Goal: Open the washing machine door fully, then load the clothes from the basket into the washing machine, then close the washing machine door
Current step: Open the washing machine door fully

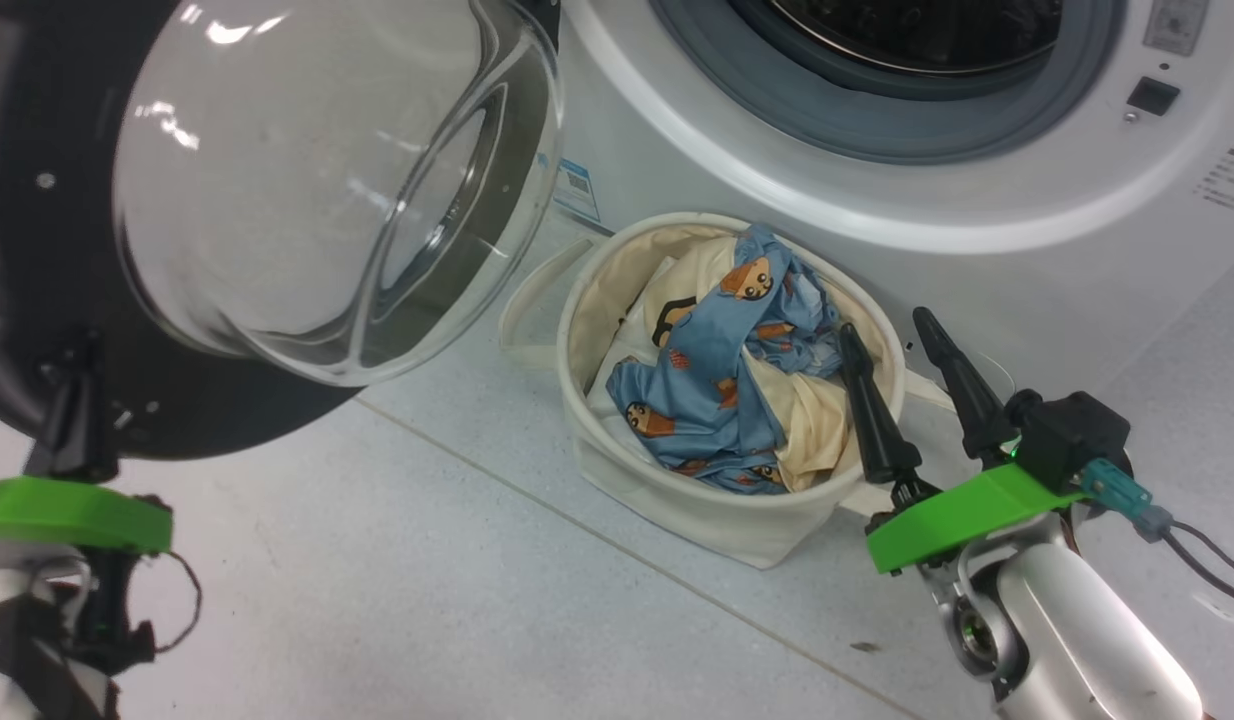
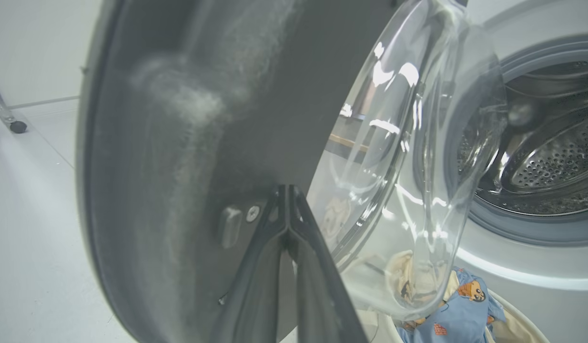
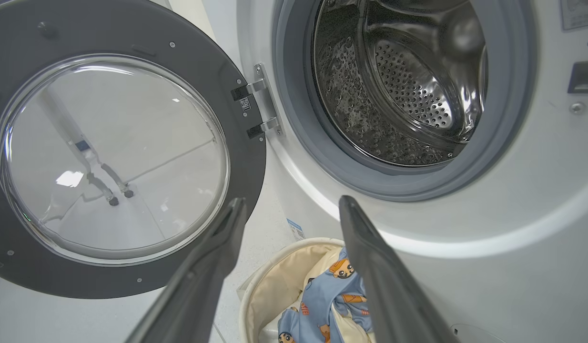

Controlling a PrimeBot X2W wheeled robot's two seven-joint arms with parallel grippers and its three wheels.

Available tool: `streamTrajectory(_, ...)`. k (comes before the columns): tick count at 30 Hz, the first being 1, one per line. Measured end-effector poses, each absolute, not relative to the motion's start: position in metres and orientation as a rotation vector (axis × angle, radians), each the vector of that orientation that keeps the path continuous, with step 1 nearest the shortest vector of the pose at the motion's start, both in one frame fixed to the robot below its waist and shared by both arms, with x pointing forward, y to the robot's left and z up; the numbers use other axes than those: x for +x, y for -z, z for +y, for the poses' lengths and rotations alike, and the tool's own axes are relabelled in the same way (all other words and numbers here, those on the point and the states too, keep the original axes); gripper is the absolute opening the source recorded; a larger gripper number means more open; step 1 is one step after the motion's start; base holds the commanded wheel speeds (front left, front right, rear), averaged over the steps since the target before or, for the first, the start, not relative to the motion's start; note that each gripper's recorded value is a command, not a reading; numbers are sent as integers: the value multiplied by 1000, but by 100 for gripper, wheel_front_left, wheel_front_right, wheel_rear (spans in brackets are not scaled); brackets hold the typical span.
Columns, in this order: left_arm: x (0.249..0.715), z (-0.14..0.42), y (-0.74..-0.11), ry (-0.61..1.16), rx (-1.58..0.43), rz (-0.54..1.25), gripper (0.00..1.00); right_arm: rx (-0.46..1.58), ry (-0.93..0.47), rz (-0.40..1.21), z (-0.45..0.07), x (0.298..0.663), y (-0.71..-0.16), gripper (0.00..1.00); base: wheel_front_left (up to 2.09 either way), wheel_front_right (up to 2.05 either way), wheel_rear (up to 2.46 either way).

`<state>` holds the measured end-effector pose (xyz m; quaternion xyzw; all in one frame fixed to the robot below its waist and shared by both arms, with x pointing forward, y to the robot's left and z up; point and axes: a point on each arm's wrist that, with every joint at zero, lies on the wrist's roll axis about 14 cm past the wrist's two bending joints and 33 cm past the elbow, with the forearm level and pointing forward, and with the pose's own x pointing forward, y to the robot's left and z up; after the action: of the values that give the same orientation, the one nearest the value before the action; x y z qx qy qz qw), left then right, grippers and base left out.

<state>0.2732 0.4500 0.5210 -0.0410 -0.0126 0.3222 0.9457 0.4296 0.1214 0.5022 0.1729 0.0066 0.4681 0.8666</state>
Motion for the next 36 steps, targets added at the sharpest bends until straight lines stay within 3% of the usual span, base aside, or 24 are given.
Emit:
streamTrajectory(10, 273, 476, -519, -728, -106, -12, 0, 374, -947, 27, 113, 432, -498, 100, 0, 0, 0)
streamTrajectory(23, 282, 464, -532, -669, -87, -59, 0, 373, -917, -6, 104, 433, -513, 100, 0, 0, 0)
streamTrajectory(24, 281, 461, -532, -661, -88, -64, 18, 374, -914, -10, 103, 433, -515, 100, 0, 0, 0)
streamTrajectory(25, 280, 457, -533, -651, -89, -74, 100, 373, -913, -15, 103, 433, -517, 100, 0, 0, 0)
streamTrajectory(36, 277, 418, -549, -541, -140, -177, 100, 363, -896, -60, 94, 420, -538, 100, 0, 0, 0)
